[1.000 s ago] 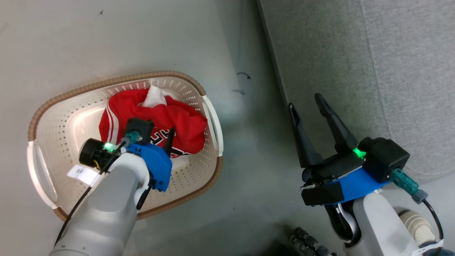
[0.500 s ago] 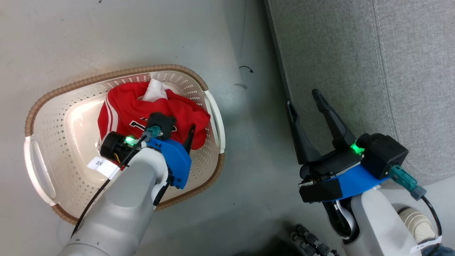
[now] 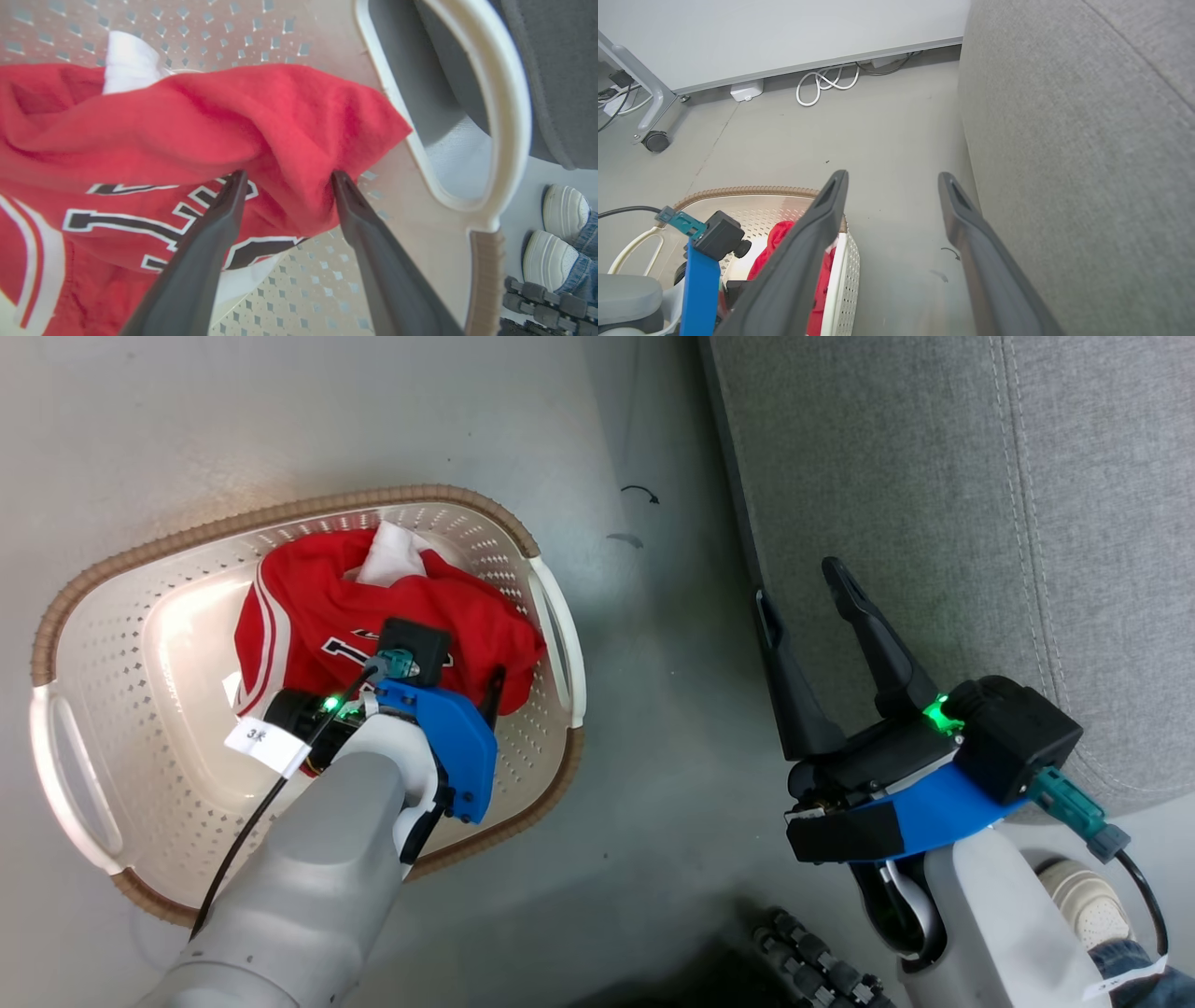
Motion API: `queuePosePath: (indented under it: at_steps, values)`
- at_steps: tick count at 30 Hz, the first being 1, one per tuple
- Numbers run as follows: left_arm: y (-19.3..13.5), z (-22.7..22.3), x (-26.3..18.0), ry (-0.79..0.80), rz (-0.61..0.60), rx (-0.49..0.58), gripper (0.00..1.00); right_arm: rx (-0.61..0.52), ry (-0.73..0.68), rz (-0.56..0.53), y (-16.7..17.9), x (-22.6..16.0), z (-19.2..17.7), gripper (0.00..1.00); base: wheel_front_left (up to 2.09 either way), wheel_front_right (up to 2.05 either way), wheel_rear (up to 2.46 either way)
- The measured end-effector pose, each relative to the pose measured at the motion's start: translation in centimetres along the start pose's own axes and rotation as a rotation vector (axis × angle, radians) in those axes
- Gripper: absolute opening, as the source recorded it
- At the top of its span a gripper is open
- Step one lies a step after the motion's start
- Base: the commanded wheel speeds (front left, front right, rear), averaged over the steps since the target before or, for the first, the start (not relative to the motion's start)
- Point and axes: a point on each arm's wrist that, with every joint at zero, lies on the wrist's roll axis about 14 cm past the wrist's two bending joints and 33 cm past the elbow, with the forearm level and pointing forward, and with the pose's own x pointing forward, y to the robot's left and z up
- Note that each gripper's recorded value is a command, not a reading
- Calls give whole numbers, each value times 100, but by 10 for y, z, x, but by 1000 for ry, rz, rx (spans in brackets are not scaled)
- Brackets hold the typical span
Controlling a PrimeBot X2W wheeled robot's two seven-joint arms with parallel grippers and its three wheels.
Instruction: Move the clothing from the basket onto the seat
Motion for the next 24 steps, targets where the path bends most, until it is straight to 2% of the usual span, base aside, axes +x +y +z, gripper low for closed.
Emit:
queuePosePath:
  at_steps: [5,6,7,8,19,24]
  values:
    - [0,0,5,19,-4,-8,100,-2,6,-4,-2,0,-2,100,0,0,0]
    - [-1,-1,5,24,-6,-7,55,-2,7,-5,-2,0,-3,100,0,0,0]
    - [-1,-1,5,29,-7,-8,17,-2,7,-5,-2,0,-3,100,0,0,0]
    - [-1,-2,5,31,-8,-5,0,-2,6,-5,-2,0,-2,100,0,0,0]
    - [-1,-1,0,44,-8,-1,0,1,-6,4,1,1,1,100,0,0,0]
    - [-2,14,-11,-7,4,4,0,-3,-33,22,8,1,12,100,0,0,0]
